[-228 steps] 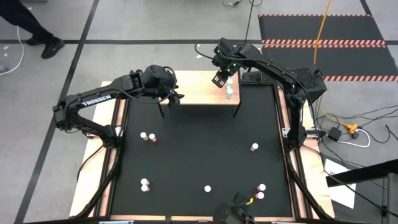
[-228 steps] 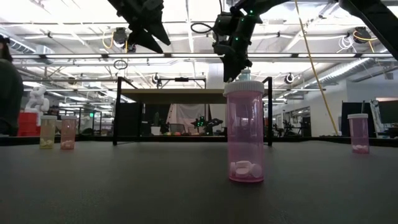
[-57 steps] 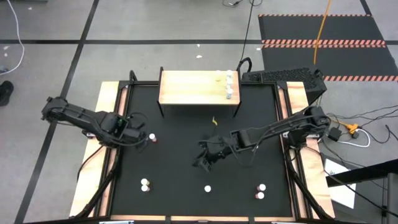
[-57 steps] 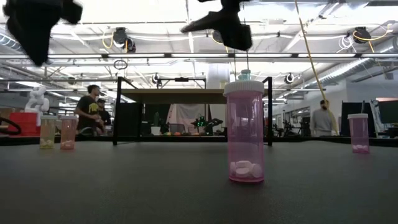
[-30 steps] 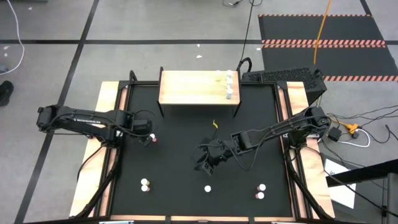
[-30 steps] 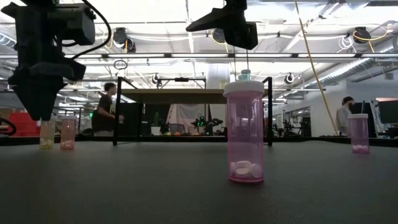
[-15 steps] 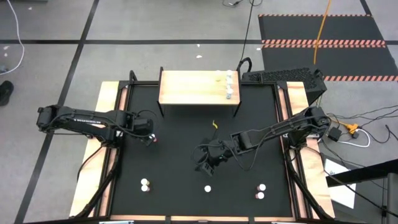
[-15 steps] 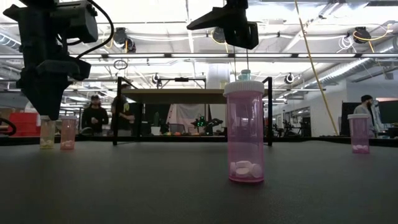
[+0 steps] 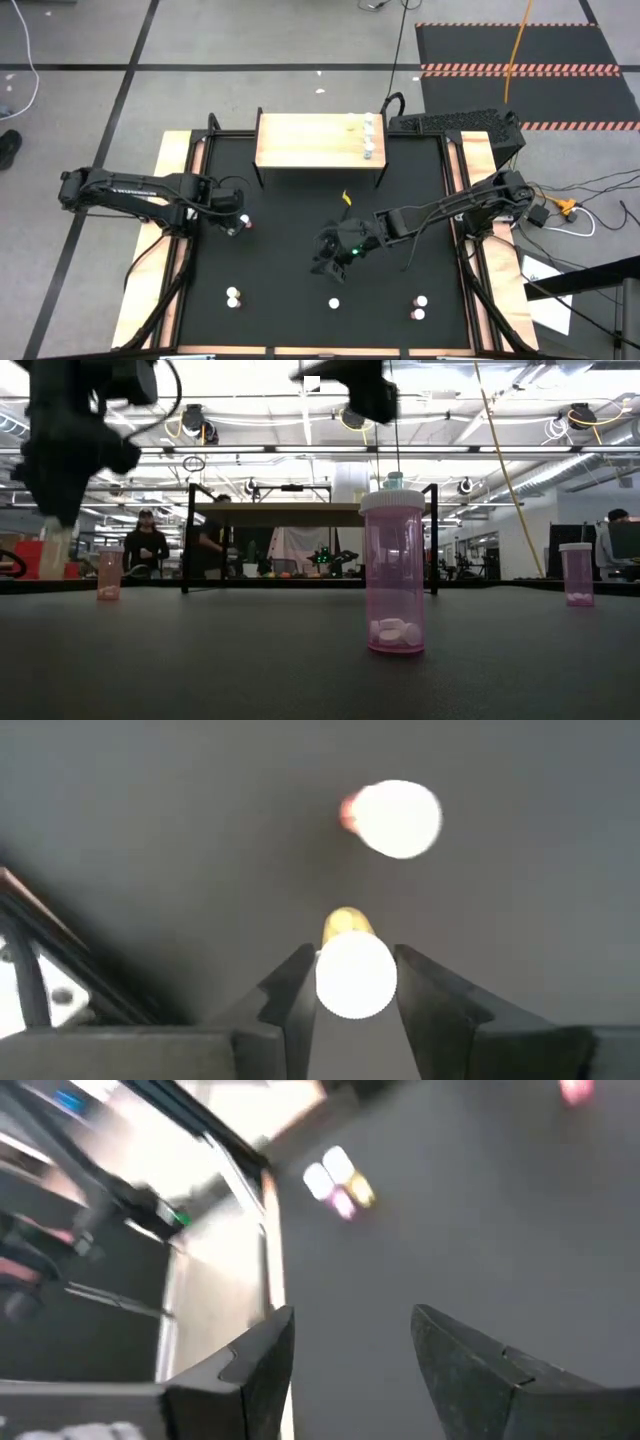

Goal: Pick and place medicine bottles onto shelf by color
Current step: Put the top yellow pill bottle on the shelf aligned with the other yellow pill bottle

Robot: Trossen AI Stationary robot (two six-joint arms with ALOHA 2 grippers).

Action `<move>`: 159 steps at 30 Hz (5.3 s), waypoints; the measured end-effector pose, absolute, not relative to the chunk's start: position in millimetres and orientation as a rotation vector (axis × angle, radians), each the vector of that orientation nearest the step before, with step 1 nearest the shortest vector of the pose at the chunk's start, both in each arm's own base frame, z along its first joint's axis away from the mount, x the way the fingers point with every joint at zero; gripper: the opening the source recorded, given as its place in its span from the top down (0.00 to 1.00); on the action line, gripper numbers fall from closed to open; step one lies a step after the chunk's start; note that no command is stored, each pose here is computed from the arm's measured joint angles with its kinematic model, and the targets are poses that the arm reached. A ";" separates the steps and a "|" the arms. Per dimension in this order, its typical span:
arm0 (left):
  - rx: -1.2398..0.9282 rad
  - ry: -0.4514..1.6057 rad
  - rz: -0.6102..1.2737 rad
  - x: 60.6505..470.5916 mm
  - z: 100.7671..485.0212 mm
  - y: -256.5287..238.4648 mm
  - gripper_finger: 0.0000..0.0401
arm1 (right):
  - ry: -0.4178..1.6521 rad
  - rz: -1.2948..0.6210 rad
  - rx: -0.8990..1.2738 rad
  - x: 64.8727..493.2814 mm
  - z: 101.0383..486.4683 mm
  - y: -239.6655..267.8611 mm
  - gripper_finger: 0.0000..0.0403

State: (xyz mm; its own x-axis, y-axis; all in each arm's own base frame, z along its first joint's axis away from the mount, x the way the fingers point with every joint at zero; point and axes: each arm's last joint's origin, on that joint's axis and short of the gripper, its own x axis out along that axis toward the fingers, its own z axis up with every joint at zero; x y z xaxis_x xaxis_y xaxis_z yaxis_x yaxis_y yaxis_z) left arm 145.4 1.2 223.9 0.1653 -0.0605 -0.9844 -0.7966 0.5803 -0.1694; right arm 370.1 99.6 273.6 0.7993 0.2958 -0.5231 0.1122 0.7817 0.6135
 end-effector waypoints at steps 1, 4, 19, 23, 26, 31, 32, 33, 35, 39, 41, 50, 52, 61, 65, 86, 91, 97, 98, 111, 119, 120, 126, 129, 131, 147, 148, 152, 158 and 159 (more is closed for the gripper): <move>-0.829 1.305 0.606 145.9 233.1 -0.7 0.68 | 0.608 0.121 0.670 372.6 277.1 97.5 0.51; -0.852 1.218 0.551 150.0 265.6 -5.7 0.68 | 0.532 0.144 0.647 378.0 286.5 92.6 0.51; -0.770 0.863 0.339 213.1 366.6 -24.4 0.67 | 0.333 0.017 0.385 422.7 320.4 60.9 0.51; -0.736 0.847 0.311 225.8 377.7 -25.9 0.67 | 0.332 -0.012 0.329 423.8 319.4 52.9 0.51; -0.721 0.836 0.297 229.2 384.3 -26.3 0.67 | 0.343 -0.040 0.285 423.3 318.2 49.8 0.51; -0.713 0.813 0.280 229.9 391.3 -26.3 0.67 | 0.350 -0.035 0.254 423.1 317.5 49.8 0.51; -0.713 0.813 0.280 229.9 391.3 -26.3 0.67 | 0.351 -0.035 0.254 423.0 317.5 49.8 0.51; -0.712 0.814 0.280 229.6 391.3 -26.3 0.67 | 0.353 -0.036 0.253 423.0 317.3 49.8 0.51; -0.712 0.814 0.279 229.8 391.3 -26.3 0.67 | 0.353 -0.037 0.254 423.0 317.2 49.4 0.51; -0.713 0.812 0.279 229.8 391.4 -26.3 0.67 | 0.348 -0.047 0.257 423.8 317.6 43.9 0.51; -0.714 0.810 0.279 230.1 391.5 -26.4 0.67 | 0.348 -0.054 0.258 424.0 317.5 40.8 0.51; -0.722 0.763 0.257 233.6 394.9 -27.1 0.67 | 0.319 -0.039 0.260 425.7 320.2 34.2 0.51; -0.717 0.747 0.246 234.8 396.1 -27.2 0.67 | 0.309 -0.012 0.265 426.3 321.6 33.0 0.51; -0.708 0.766 0.257 233.5 394.7 -26.2 0.67 | 0.283 -0.008 0.268 427.0 323.9 32.7 0.58; -0.713 0.764 0.259 233.4 394.8 -26.1 0.67 | 0.272 0.015 0.285 427.4 325.2 33.4 0.66; -0.703 0.700 0.291 222.8 403.0 -23.3 0.57 | 0.295 0.014 0.281 426.5 323.3 33.0 0.75; -0.655 0.642 0.257 203.6 415.2 -20.6 0.41 | 0.280 0.018 0.247 423.2 329.2 32.1 0.75; -0.493 0.584 0.155 180.2 428.4 -25.4 0.31 | 0.155 0.033 0.190 408.7 361.1 27.7 0.75; -0.462 0.574 0.141 180.0 429.5 -27.2 0.31 | 0.128 0.039 0.178 405.2 367.7 27.4 0.75; -0.090 0.303 -0.015 240.8 422.9 -51.9 0.37 | -0.110 0.161 0.124 386.1 410.0 25.3 0.75; -0.003 0.229 -0.034 245.3 428.7 -53.0 0.39 | -0.123 0.186 0.122 381.3 410.5 25.7 0.75; 0.003 0.226 -0.035 244.6 429.3 -52.8 0.39 | -0.129 0.198 0.123 380.1 408.9 25.6 0.75; 0.011 0.211 -0.031 244.4 431.0 -51.8 0.39 | -0.209 0.194 0.169 368.9 403.6 16.5 0.75; 0.008 0.215 -0.016 247.5 429.7 -48.1 0.39 | -0.250 0.218 0.189 365.8 399.5 12.8 0.75; 0.007 0.220 -0.004 249.8 428.5 -45.2 0.40 | -0.262 0.237 0.201 365.3 397.1 12.3 0.75; -0.028 0.187 -0.040 257.5 430.2 -29.5 0.62 | -0.260 0.222 0.188 365.7 392.4 8.0 0.75; -0.028 0.187 -0.042 257.4 430.3 -29.5 0.63 | -0.260 0.222 0.188 365.7 392.5 7.5 0.75; -0.025 0.191 -0.044 260.3 428.6 -29.7 0.63 | -0.260 0.217 0.187 365.7 392.4 5.5 0.75; -0.019 0.193 -0.045 260.0 428.5 -29.7 0.63 | -0.260 0.213 0.187 365.7 392.4 3.8 0.75; -0.019 0.195 -0.045 260.1 428.3 -29.7 0.63 | -0.259 0.215 0.186 365.7 392.3 3.6 0.75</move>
